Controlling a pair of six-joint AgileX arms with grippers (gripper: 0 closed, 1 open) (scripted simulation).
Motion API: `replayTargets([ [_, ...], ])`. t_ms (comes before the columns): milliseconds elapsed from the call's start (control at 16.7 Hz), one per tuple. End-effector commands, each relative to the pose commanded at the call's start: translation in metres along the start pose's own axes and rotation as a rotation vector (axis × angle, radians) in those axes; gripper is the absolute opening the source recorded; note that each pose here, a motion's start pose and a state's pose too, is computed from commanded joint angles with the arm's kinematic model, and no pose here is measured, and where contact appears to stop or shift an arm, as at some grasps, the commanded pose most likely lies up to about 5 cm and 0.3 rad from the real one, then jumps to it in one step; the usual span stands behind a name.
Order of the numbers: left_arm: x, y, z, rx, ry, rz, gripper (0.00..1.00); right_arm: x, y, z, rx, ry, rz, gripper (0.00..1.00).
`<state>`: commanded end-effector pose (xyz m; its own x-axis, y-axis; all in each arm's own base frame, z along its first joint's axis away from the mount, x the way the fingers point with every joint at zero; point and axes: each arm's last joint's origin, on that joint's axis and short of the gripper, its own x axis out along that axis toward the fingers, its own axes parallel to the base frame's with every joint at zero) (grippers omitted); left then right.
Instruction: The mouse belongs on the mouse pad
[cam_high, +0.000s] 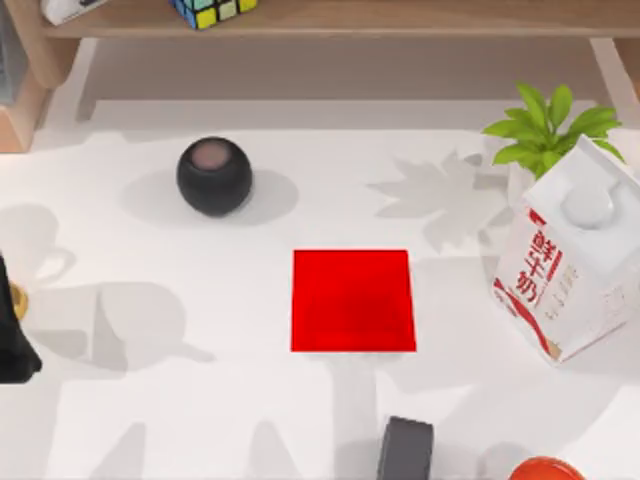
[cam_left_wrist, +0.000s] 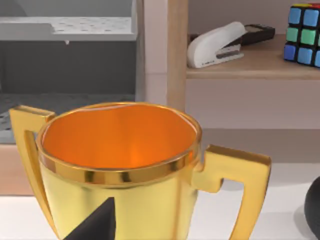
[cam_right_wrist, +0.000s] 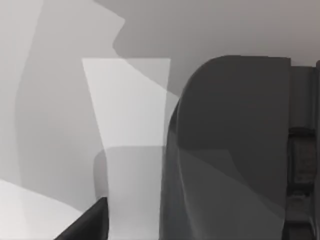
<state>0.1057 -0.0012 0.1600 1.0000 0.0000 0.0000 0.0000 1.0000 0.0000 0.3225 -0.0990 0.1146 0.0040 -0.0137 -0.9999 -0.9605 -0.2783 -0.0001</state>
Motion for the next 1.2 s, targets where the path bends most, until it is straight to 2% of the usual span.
replayTargets([
  [240, 0.0, 0.0, 0.0, 0.0, 0.0, 0.0, 1.0, -0.014, -0.002, 0.005, -0.002, -0.018, -0.01, 0.0],
  [600, 0.0, 0.0, 0.0, 0.0, 0.0, 0.0, 1.0, -0.08, -0.006, -0.001, 0.027, 0.018, -0.081, 0.0],
  [780, 0.0, 0.0, 0.0, 0.0, 0.0, 0.0, 1.0, -0.099, -0.002, -0.003, 0.022, 0.023, -0.056, 0.0],
  [960, 0.0, 0.0, 0.0, 0.0, 0.0, 0.0, 1.0, -0.1, 0.0, -0.002, 0.002, 0.002, -0.004, 0.0],
  [1200, 0.0, 0.0, 0.0, 0.0, 0.0, 0.0, 1.0, -0.1, 0.0, -0.001, 0.0, -0.001, -0.001, 0.0],
])
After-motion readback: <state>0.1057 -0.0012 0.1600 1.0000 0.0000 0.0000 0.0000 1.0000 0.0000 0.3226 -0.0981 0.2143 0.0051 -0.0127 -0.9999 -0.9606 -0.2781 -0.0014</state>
